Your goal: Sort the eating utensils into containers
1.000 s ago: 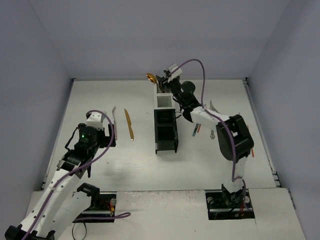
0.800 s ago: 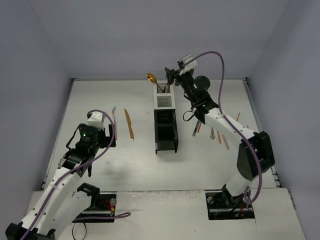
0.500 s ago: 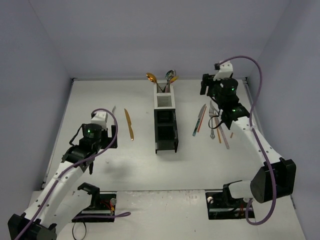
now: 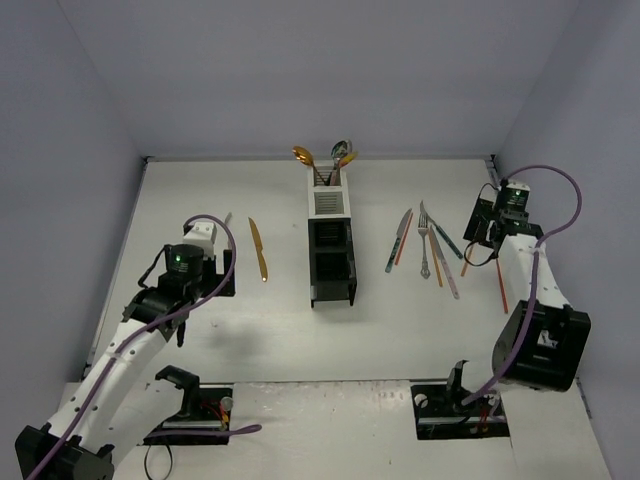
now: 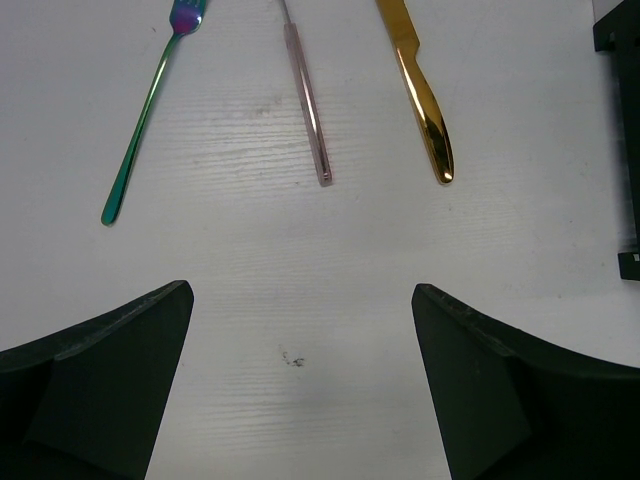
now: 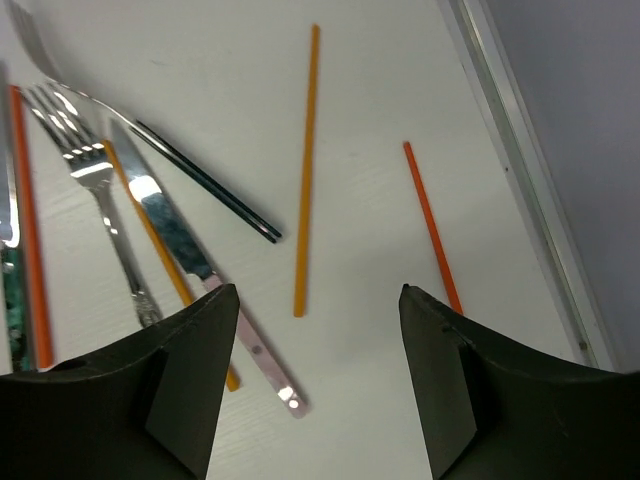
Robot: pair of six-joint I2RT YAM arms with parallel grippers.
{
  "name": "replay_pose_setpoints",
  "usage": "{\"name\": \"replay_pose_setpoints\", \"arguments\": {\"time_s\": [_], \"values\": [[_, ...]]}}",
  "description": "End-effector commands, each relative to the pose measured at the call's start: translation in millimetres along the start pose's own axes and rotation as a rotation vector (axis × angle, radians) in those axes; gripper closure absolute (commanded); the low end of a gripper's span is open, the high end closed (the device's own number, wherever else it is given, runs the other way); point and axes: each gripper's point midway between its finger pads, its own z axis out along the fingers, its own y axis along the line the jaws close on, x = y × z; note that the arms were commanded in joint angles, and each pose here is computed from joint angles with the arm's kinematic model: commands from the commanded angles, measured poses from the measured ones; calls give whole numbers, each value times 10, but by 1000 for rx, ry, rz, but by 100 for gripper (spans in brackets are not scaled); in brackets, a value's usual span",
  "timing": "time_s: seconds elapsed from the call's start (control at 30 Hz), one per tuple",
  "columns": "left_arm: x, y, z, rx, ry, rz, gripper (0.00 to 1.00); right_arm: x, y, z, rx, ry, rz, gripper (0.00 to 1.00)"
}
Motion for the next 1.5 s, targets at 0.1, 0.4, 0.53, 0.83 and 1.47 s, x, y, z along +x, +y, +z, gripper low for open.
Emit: {"name": "replay_pose_setpoints", "arguments": {"time_s": [0.1, 0.4, 0.53, 0.83, 1.47], "values": [[-285, -20, -137, 17, -91, -5, 10, 190, -405, 333, 38, 168, 6, 39], [-293, -11, -176, 18, -106, -9, 10, 630, -715, 581, 77, 327, 2, 44], [-293, -13, -183, 20, -108, -9, 10, 728, -851, 650, 104, 366, -1, 44], [-292, -26, -182, 23, -107, -1, 10, 925, -836, 799, 57, 439, -44, 45], [-297, -40, -209, 30, -114, 5, 10, 1008, -377, 836, -157, 497, -25, 100]]}}
